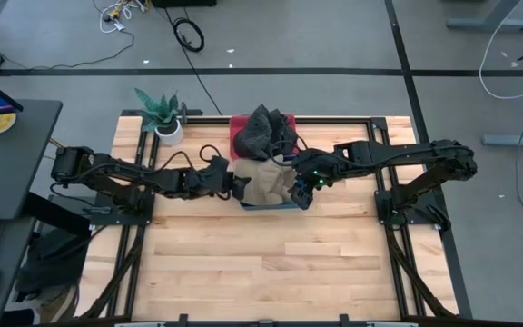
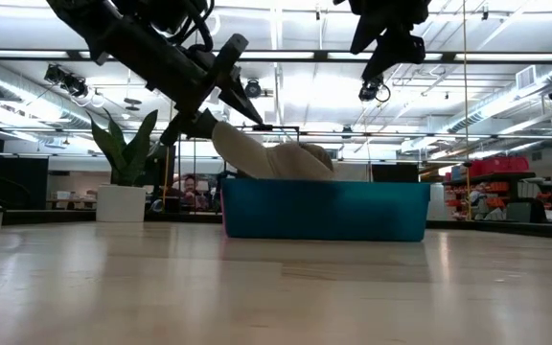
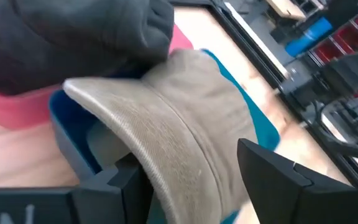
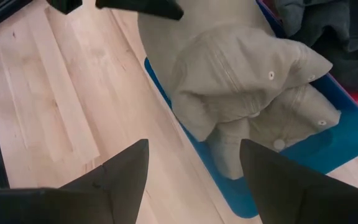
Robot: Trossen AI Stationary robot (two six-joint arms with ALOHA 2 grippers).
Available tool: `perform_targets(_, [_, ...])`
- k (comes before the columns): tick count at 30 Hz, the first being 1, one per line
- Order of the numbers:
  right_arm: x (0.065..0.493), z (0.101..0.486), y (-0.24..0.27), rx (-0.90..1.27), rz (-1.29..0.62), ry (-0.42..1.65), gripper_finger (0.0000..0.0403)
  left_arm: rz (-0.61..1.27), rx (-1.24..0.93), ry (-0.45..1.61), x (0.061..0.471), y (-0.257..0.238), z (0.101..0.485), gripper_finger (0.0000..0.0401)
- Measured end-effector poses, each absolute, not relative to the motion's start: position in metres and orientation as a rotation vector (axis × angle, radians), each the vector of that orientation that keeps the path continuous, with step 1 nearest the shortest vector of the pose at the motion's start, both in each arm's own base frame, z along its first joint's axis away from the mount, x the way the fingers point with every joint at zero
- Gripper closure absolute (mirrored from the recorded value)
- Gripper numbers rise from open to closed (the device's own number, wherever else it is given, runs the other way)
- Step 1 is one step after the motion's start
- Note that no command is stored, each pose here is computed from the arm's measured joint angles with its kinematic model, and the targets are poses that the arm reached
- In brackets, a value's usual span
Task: Pick & Place hat
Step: Put the brown cap into the blue bin
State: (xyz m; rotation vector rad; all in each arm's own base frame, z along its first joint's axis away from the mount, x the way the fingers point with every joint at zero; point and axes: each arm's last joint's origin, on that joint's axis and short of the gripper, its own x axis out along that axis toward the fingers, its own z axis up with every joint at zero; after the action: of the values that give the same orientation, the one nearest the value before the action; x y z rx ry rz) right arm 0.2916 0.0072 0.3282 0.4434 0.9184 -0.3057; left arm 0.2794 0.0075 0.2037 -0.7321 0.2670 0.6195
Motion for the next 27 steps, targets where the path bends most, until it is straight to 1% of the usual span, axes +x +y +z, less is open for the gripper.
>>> perform_targets(6, [0.293,0.330,0.008,0.447,-0.297,0.896,0.0148,0.659,-0.792,0.315,0.276,0.010,0.198,0.0165])
perform_targets(13, [0.294,0.330,0.008,0.450,-0.275,0.900,0.0148,0.684,-0.833,0.301,0.277,0.016,0.196,0.0143])
perform_targets(19, [0.294,0.330,0.008,0.415,-0.256,0.904,0.0148,0.691,-0.859,0.271,0.277,0.011,0.197,0.0121])
perform_targets(23, [0.294,0.330,0.008,0.397,-0.247,0.906,0.0148,0.669,-0.932,0.271,0.275,0.009,0.200,0.0119])
perform_targets(27, [0.294,0.330,0.008,0.393,-0.246,0.907,0.0148,0.684,-1.007,0.300,0.269,0.009,0.202,0.0126])
